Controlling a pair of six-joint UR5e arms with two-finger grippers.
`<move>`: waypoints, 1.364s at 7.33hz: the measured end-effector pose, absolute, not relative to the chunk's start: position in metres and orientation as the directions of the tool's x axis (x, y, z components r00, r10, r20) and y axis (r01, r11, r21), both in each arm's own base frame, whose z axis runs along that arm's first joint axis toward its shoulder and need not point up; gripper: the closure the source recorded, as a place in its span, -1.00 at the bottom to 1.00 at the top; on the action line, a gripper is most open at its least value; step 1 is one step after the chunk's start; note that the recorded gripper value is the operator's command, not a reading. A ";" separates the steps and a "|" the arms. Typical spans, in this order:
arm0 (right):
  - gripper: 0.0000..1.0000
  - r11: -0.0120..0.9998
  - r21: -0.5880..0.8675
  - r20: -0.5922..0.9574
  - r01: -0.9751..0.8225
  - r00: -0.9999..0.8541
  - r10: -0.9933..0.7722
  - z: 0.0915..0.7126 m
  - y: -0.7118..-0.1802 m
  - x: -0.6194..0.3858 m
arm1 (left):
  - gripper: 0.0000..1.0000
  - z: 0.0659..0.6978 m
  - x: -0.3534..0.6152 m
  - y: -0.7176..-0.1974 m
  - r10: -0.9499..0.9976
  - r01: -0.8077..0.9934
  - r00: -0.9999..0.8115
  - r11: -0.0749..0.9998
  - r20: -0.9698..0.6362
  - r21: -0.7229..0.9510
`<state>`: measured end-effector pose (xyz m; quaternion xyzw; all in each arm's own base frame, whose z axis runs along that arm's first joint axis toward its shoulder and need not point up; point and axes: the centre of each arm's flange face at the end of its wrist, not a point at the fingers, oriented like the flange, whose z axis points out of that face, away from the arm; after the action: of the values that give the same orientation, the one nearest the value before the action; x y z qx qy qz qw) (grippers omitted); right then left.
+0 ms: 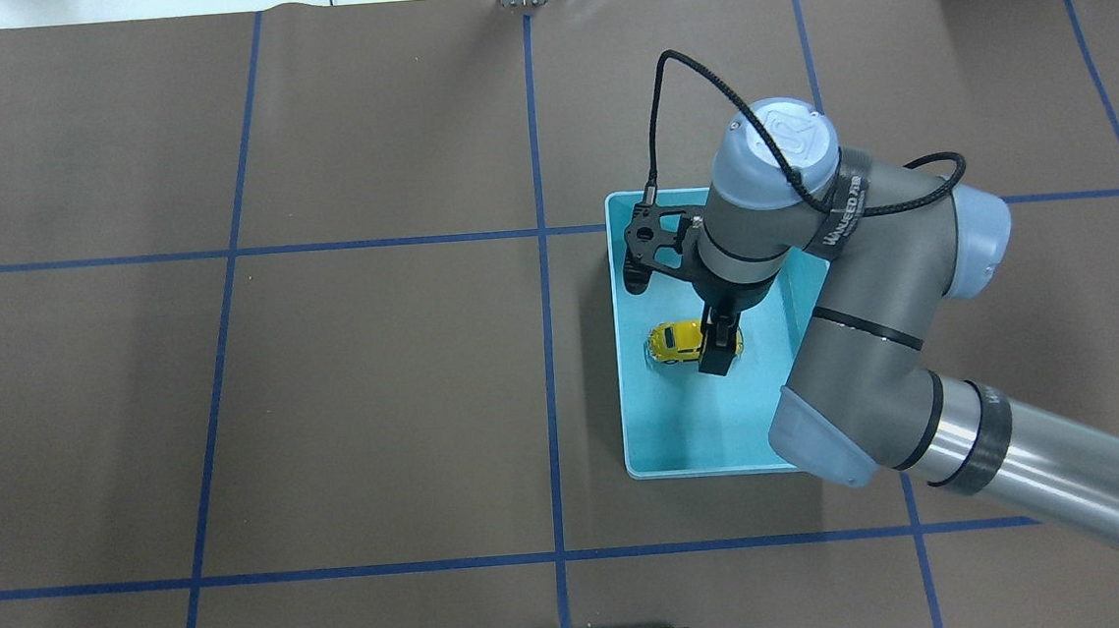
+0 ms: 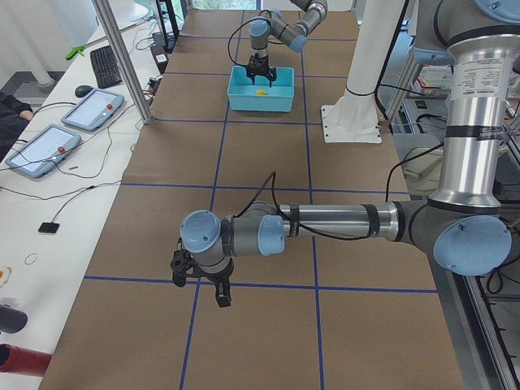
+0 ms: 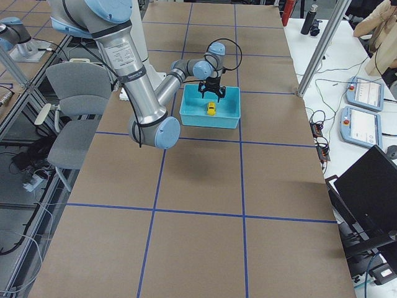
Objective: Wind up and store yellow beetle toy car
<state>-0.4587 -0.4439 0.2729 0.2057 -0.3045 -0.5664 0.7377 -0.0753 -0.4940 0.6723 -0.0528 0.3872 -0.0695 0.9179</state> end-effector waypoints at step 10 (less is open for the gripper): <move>-1.00 0.957 0.118 0.619 0.264 0.734 -0.279 0.561 -0.510 0.031 | -1.00 0.673 -0.075 -0.494 -0.166 0.085 0.691 0.985 -0.704 -0.149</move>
<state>0.0307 -0.5104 0.5606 0.0111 -0.3344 -0.1458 0.9310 -0.0753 -0.4940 0.6729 -0.0524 0.3871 -0.0683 0.9180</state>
